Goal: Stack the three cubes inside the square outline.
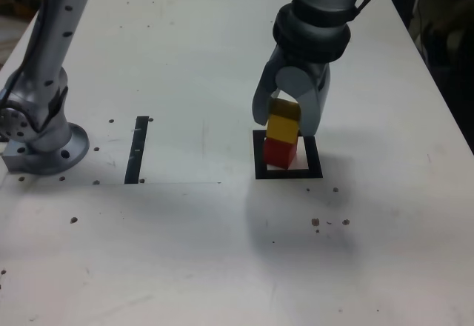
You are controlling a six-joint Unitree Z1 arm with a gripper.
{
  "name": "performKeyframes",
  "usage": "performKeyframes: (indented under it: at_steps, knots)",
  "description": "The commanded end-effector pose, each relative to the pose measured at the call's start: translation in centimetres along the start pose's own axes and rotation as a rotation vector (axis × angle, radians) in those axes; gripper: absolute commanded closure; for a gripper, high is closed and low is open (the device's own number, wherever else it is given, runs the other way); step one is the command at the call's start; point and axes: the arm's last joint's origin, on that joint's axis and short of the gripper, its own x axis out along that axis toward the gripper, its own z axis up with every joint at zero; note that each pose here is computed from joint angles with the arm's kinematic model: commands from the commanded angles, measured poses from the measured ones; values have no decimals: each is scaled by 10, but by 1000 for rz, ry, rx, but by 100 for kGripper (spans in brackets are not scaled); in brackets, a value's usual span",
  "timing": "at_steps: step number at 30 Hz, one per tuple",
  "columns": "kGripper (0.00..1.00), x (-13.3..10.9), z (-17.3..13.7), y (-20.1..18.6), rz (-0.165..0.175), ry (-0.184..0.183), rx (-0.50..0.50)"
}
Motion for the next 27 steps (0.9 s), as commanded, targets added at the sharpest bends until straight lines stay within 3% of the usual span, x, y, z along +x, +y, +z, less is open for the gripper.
performKeyframes:
  at_steps: [1,17,27]
  knots:
    - [89,-4,-4,0,-1,-8,-5]
    - [89,5,-6,-1,-25,-20,-8]
    - [80,10,-6,3,-18,-11,-14]
